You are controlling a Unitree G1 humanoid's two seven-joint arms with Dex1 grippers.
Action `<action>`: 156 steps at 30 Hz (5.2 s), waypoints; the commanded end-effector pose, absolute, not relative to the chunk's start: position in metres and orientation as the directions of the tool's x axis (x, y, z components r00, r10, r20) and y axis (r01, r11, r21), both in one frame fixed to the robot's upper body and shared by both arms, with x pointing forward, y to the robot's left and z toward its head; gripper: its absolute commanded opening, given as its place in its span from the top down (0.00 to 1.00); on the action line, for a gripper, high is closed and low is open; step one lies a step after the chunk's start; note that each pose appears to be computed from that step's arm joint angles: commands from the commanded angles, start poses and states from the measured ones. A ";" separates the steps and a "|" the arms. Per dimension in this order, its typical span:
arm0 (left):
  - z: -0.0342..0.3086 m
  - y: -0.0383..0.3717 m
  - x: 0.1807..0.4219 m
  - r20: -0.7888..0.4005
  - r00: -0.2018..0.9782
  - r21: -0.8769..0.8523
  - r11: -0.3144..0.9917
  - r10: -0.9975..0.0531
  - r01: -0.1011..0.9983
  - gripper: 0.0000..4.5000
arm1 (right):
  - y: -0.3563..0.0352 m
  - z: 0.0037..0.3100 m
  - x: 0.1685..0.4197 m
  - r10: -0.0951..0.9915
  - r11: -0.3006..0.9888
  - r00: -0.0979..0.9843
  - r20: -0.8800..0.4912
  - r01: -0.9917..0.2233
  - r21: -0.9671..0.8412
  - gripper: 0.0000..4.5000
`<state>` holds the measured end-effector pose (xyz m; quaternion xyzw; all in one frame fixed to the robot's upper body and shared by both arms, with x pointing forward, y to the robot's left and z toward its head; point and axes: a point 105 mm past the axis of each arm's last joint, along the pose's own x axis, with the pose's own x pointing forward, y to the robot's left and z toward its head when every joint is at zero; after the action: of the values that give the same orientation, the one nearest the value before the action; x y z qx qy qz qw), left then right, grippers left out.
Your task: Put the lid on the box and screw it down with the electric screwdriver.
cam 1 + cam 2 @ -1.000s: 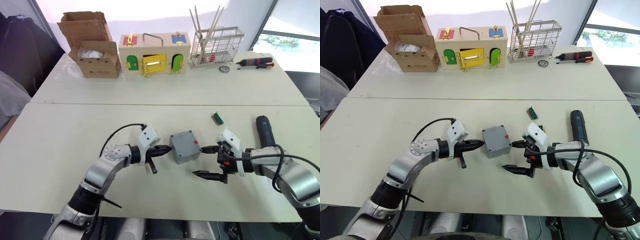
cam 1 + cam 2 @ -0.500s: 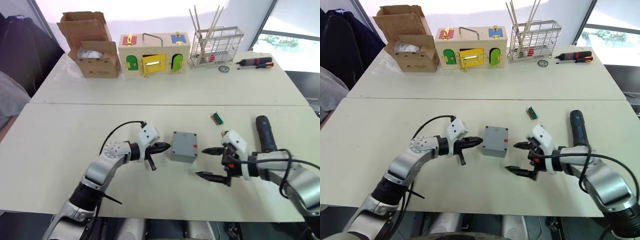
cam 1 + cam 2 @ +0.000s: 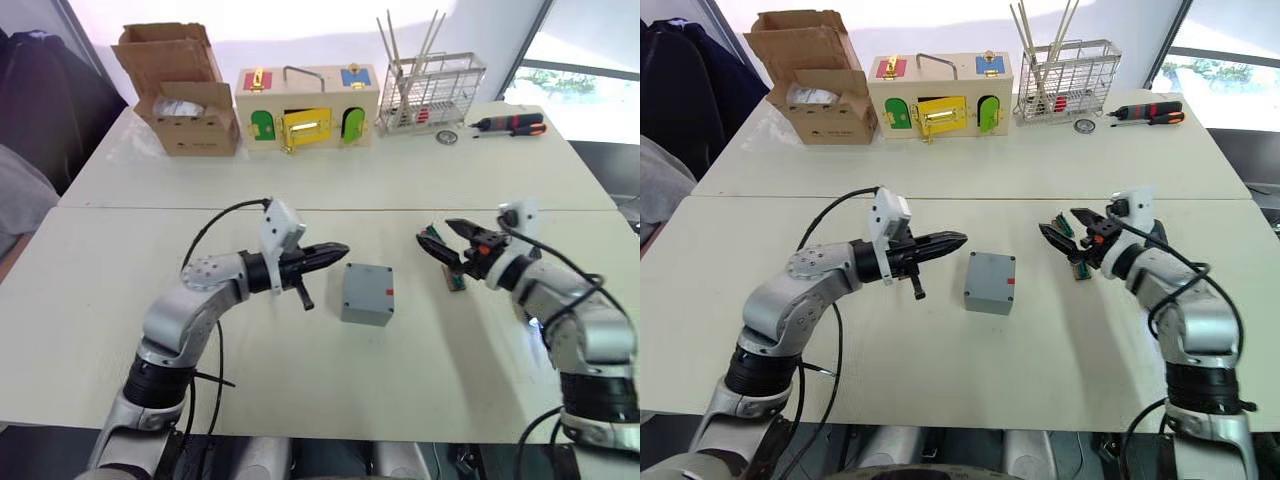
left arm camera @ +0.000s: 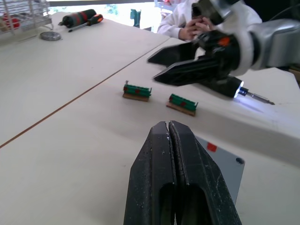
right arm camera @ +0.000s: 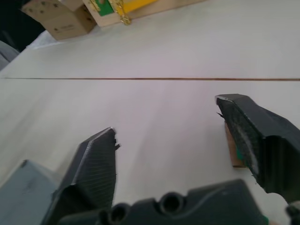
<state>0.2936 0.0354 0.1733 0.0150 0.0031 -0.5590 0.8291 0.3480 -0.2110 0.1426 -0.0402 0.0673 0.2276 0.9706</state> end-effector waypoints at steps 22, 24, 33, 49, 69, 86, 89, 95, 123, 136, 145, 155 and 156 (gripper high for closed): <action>0.175 0.028 0.290 -0.014 0.372 0.041 0.372 -0.928 0.927 1.00 | -0.220 0.132 0.399 0.319 0.923 0.939 -0.125 -0.338 -0.182 0.45; 0.174 0.028 0.289 -0.014 0.374 0.039 0.373 -0.927 0.927 1.00 | -0.218 0.132 0.400 0.324 0.922 0.938 -0.122 -0.342 -0.181 0.51; 0.171 0.027 0.290 -0.020 0.381 0.041 0.380 -0.924 0.924 1.00 | -0.216 0.128 0.401 0.326 0.919 0.936 -0.133 -0.347 -0.190 0.99; 0.169 0.030 0.293 -0.017 0.393 0.038 0.393 -0.919 0.919 1.00 | -0.218 0.166 0.395 0.323 0.931 0.946 -0.029 -0.323 -0.169 0.99; 0.170 0.051 0.270 -0.099 0.319 0.057 0.315 -0.943 0.948 1.00 | -0.156 0.199 0.289 0.732 0.669 0.680 -0.032 -0.728 -0.149 0.99; 0.162 0.051 0.258 -0.172 0.270 0.029 0.269 -0.947 0.963 1.00 | -0.145 0.168 0.285 0.733 0.664 0.671 -0.108 -0.741 -0.095 0.99; 0.162 0.052 0.258 -0.175 0.275 0.031 0.274 -0.945 0.961 1.00 | -0.146 0.165 0.286 0.731 0.666 0.673 -0.115 -0.740 -0.092 0.99; 0.161 0.053 0.260 -0.174 0.286 0.030 0.285 -0.942 0.958 1.00 | -0.145 0.159 0.289 0.730 0.664 0.670 -0.133 -0.742 -0.093 0.99; 0.162 0.050 0.263 -0.156 0.313 0.035 0.311 -0.937 0.950 1.00 | -0.146 0.141 0.296 0.719 0.660 0.669 -0.191 -0.742 -0.115 0.88; 0.166 0.040 0.265 -0.113 0.276 0.026 0.274 -0.955 0.961 1.00 | -0.177 0.186 0.300 0.655 0.748 0.749 -0.096 -0.661 -0.059 0.01; 0.177 0.002 0.243 -0.097 0.016 0.087 0.008 -0.995 0.996 1.00 | -0.268 0.266 0.299 0.415 0.842 0.868 -0.272 -0.480 -0.247 0.01; 0.169 -0.045 0.232 -0.089 -0.179 0.189 -0.193 -0.980 0.963 1.00 | -0.345 0.228 0.259 0.134 0.966 0.600 -0.789 -0.258 -0.032 0.01; 0.169 -0.046 0.234 -0.080 -0.165 0.196 -0.178 -0.983 0.964 1.00 | -0.345 0.221 0.259 0.142 0.968 0.569 -0.810 -0.249 -0.005 0.01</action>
<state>0.2332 -0.0440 0.1608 0.0811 -0.0212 -0.7637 0.6401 0.2602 -0.3423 0.2193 -0.0689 0.4426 0.1170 0.8864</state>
